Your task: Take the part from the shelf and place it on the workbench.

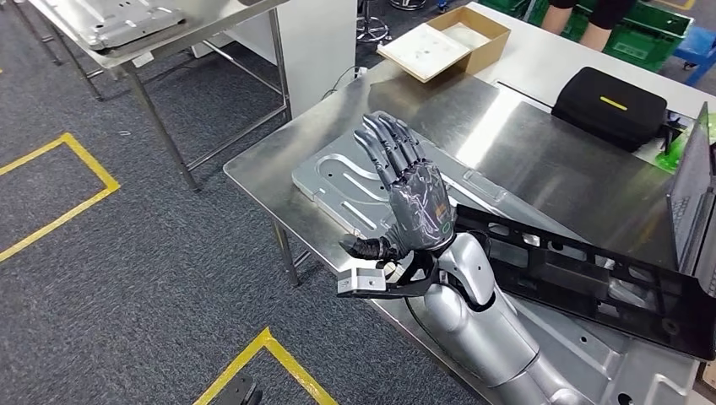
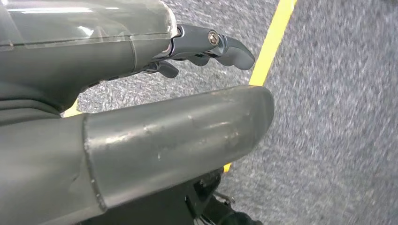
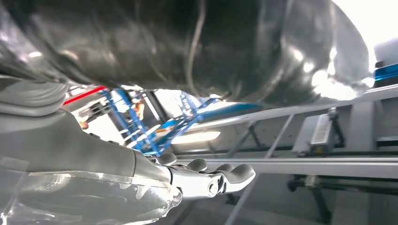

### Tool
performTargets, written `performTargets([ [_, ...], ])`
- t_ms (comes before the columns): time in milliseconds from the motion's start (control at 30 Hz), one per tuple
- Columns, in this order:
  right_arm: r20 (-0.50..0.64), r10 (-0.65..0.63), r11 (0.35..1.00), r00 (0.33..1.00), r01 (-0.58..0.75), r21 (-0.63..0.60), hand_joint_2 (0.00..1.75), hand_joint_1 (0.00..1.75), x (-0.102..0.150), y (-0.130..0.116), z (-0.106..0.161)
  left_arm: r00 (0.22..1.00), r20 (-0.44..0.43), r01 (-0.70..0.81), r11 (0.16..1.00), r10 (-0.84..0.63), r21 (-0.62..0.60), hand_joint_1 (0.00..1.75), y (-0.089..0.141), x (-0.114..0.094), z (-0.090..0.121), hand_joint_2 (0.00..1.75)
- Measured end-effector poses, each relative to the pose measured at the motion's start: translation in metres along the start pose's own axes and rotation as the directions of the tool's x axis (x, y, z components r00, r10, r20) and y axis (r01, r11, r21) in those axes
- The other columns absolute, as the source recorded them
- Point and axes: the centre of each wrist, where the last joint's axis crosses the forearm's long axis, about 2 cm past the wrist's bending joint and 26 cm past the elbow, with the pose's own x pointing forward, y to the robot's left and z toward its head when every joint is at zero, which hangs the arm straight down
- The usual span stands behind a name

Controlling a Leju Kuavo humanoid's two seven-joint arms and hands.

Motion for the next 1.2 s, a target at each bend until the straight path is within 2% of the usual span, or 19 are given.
performTargets([
  [367, 0.024, -0.012, 1.000, 1.000, 0.012, -0.005, 0.00, 0.00, 0.002, 0.004, -0.017, 1.000, 0.014, -0.017, 1.000, 0.017, 0.023, 0.00, 0.003, 0.004, -0.002, 0.00],
  [767, 0.014, -0.025, 0.999, 1.000, 0.025, 0.023, 0.00, 0.00, 0.004, 0.015, -0.014, 0.999, 0.025, -0.024, 0.998, 0.022, 0.059, 0.00, 0.009, -0.003, 0.002, 0.00],
  [1200, 0.007, -0.024, 0.999, 1.000, 0.024, 0.041, 0.00, 0.00, 0.002, 0.020, -0.012, 0.999, 0.036, -0.035, 0.998, 0.033, 0.055, 0.00, 0.000, -0.005, 0.003, 0.00],
])
